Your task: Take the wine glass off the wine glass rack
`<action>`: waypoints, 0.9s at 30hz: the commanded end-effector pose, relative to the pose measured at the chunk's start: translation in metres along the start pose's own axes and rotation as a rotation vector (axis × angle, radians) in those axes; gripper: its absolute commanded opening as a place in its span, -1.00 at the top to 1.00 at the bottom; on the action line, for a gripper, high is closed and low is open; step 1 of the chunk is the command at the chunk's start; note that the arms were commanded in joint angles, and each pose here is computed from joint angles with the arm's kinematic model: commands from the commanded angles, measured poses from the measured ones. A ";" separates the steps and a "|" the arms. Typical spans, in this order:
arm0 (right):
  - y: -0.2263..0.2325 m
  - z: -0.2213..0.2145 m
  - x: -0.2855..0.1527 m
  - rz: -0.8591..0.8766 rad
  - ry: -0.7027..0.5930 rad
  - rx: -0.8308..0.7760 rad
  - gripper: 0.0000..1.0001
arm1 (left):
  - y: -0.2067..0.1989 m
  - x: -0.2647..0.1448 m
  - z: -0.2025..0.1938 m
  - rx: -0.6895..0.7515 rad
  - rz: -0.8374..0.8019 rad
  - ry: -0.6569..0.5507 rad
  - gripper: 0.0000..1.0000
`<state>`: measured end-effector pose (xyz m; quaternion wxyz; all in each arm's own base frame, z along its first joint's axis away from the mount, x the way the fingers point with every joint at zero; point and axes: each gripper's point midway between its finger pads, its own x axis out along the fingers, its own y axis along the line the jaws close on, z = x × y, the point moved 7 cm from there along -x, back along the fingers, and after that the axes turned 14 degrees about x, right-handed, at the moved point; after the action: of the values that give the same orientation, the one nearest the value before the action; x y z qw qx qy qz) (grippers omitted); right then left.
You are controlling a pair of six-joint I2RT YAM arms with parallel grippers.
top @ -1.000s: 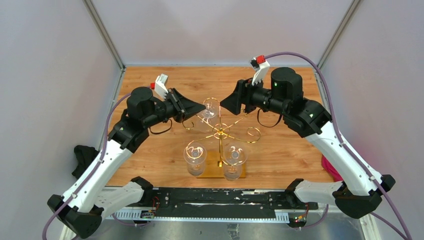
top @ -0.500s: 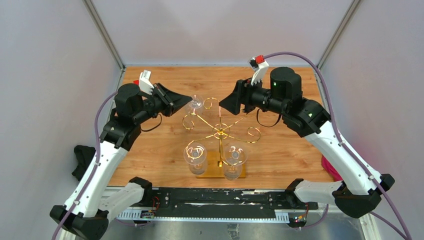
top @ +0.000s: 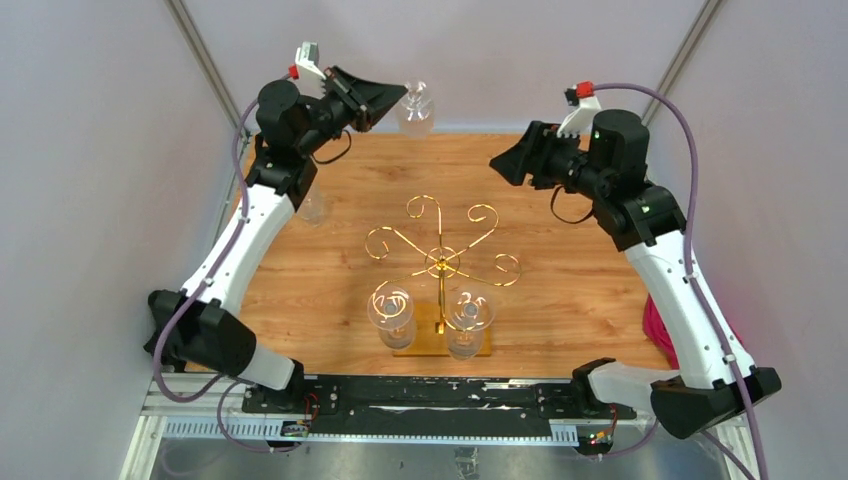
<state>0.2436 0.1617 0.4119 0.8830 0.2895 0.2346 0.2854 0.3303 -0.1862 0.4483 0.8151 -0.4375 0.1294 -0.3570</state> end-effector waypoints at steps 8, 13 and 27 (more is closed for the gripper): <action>-0.004 0.063 0.013 0.487 -0.020 0.057 -0.32 | -0.071 0.019 0.037 -0.205 -0.880 0.000 1.00; 0.008 0.079 0.016 0.734 -0.019 0.071 -0.31 | -0.057 0.018 0.028 -0.250 -0.998 0.000 1.00; -0.006 0.098 0.043 1.102 -0.044 0.268 -0.23 | -0.065 0.003 0.017 -0.225 -1.028 0.011 1.00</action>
<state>0.3565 0.1570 0.4474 0.5983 0.5015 0.1150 0.6142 0.3372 -0.2097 0.4952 0.5207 -0.5266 -0.0494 -0.6702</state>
